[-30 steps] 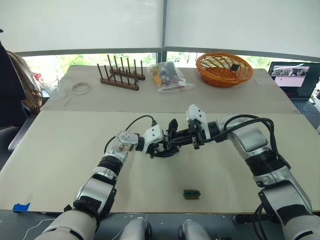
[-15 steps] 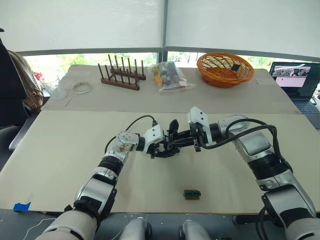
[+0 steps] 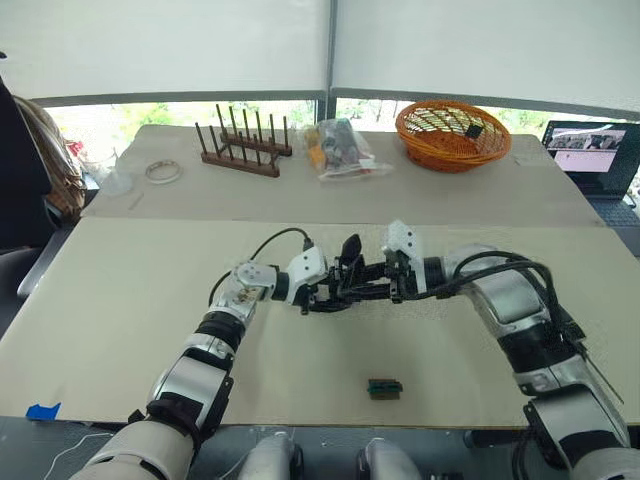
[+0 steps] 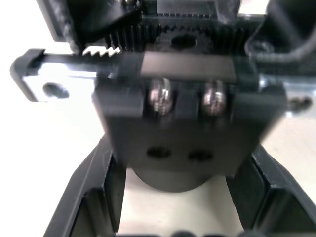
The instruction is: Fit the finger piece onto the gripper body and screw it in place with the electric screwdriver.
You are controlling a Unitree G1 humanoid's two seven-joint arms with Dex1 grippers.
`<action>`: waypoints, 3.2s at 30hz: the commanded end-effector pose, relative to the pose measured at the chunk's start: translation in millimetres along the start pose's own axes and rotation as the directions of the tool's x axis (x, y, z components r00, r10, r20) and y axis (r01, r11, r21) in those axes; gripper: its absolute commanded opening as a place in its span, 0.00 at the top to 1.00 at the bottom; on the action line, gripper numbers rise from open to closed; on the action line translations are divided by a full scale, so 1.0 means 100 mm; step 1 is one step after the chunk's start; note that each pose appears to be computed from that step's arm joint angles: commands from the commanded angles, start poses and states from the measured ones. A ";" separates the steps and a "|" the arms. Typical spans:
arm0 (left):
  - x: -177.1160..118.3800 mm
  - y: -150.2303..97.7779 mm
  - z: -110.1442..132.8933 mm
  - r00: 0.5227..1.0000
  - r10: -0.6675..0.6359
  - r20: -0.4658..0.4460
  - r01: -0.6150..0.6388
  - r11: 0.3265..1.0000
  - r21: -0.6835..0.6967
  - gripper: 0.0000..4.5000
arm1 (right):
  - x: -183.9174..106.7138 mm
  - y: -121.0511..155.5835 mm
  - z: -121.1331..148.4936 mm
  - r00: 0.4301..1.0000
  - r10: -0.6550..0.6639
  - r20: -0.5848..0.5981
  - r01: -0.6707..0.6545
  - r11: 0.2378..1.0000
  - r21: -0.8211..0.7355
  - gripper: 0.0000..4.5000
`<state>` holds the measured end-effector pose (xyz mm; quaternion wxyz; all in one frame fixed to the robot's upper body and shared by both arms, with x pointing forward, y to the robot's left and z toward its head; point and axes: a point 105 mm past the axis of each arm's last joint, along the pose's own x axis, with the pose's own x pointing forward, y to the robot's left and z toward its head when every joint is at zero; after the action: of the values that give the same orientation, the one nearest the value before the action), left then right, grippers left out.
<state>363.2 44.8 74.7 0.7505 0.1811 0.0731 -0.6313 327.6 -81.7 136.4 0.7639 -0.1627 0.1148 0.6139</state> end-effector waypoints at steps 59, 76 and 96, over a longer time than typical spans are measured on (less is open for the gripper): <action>-1.34 -0.99 1.66 0.935 -0.331 0.128 0.310 0.937 0.159 0.00 | -2.56 -0.26 -1.21 0.503 -0.373 -0.779 0.694 0.712 0.107 0.42; -1.27 -0.86 1.54 0.938 -0.338 0.073 0.310 0.915 0.258 0.00 | -2.36 0.15 -1.10 0.563 -0.182 -0.806 0.270 0.962 -0.029 0.34; -1.21 -1.00 1.38 0.912 -0.410 0.020 0.385 0.871 0.305 0.00 | -2.16 0.12 -1.22 0.482 -0.064 -0.874 0.351 0.928 0.126 0.01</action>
<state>228.4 93.2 219.5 0.5766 0.2290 0.0015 -0.7843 274.0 -318.4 103.4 0.6989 -0.3407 0.5351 0.3305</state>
